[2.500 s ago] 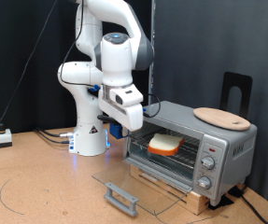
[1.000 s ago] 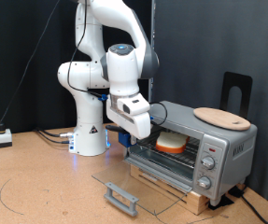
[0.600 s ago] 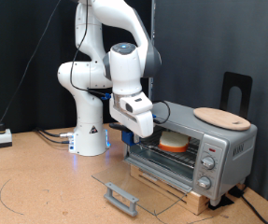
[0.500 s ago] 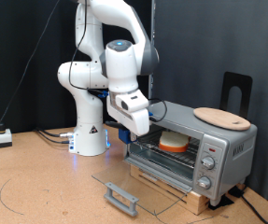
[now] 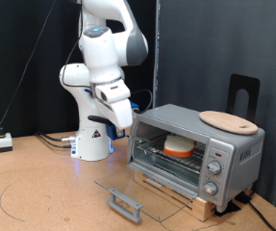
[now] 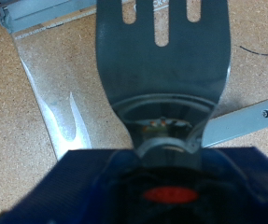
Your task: Make a piece of toast with the oven
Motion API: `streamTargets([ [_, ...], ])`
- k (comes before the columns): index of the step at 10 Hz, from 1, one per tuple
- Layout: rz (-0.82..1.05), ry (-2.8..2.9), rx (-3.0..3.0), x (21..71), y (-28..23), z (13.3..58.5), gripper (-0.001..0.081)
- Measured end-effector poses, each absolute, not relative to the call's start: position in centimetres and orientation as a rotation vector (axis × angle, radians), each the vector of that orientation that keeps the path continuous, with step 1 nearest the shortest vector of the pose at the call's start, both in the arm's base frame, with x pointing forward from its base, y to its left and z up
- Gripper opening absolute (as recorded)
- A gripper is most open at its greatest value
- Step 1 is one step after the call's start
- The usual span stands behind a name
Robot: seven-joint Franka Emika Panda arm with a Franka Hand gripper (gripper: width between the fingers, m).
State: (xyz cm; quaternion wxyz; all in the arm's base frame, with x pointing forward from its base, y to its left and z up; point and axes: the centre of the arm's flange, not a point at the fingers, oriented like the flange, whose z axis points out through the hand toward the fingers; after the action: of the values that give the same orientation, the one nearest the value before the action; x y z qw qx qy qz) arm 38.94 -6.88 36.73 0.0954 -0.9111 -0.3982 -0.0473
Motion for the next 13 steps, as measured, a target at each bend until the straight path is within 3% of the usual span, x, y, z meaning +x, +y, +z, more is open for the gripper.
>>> streamTargets([
  [3,-0.197,-1.163,-2.615,38.8,-6.4,37.3,0.0413],
  [8,-0.306,-1.219,-2.438,37.5,-4.2,43.4,0.0413],
  [13,-0.31,-1.171,-2.363,36.3,-0.5,44.1,0.0413],
])
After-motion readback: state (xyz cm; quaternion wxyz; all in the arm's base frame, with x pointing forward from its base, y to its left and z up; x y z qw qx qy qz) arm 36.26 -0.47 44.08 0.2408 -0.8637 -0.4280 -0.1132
